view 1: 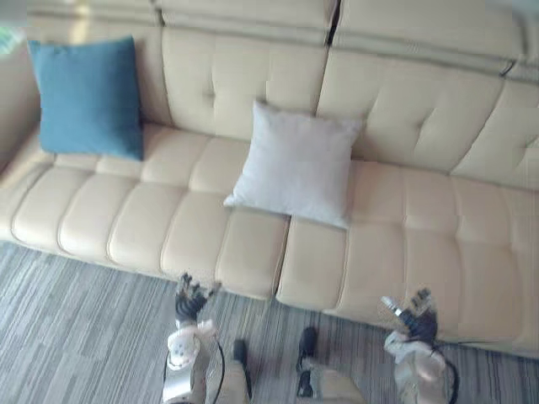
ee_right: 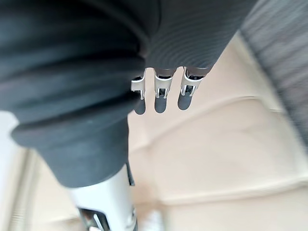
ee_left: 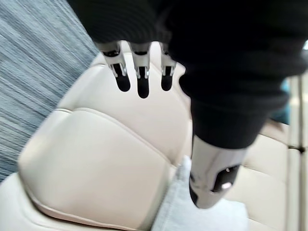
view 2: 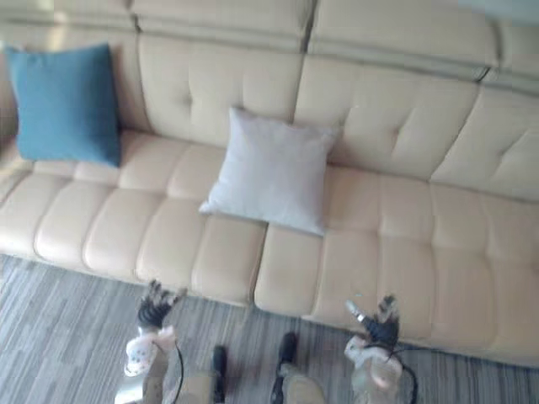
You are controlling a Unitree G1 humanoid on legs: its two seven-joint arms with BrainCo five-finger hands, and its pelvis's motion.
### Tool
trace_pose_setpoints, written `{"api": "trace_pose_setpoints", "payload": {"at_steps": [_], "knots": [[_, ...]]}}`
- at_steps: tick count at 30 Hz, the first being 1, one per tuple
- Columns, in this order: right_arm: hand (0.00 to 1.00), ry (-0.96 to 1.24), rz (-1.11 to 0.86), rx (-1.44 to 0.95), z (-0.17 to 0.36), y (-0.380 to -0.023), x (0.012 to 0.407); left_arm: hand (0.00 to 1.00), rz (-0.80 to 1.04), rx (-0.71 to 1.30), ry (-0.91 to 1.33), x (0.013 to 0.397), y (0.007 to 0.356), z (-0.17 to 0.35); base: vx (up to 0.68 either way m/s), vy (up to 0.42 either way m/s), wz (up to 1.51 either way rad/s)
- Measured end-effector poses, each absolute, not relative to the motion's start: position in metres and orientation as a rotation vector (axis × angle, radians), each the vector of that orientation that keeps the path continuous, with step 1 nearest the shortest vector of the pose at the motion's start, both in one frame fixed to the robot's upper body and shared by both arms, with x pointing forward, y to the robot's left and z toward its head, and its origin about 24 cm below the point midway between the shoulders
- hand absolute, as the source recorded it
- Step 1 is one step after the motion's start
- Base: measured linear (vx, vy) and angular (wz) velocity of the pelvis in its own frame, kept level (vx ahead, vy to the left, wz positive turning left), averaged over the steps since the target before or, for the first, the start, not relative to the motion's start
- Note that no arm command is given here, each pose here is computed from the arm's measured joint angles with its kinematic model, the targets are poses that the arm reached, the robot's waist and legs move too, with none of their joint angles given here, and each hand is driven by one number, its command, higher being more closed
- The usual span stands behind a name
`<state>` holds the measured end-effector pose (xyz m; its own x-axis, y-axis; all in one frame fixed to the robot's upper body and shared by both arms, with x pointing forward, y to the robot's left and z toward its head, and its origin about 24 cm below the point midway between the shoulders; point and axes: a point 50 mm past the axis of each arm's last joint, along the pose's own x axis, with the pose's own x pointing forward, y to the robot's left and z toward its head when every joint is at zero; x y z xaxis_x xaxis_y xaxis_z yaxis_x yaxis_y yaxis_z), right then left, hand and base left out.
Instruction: Pick up cushions and gather them together orderly.
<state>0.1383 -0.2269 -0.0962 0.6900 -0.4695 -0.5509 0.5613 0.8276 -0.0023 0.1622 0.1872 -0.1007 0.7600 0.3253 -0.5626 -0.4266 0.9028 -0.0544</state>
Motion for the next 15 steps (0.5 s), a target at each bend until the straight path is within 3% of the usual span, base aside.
{"api": "trace_pose_setpoints", "payload": {"at_steps": [7, 15], "knots": [[0.0, 0.912, -0.571, 0.2, -0.146, -0.208, 0.085, 0.0, 0.361, -0.057, 0.885, 0.114, 0.187, -0.144, 0.05, 0.024, 0.0], [0.0, 1.06, -0.605, 0.213, -0.161, -0.214, 0.069, 0.0, 0.327, 0.055, 1.015, 0.091, 0.199, -0.157, 0.02, 0.022, -0.04]]}}
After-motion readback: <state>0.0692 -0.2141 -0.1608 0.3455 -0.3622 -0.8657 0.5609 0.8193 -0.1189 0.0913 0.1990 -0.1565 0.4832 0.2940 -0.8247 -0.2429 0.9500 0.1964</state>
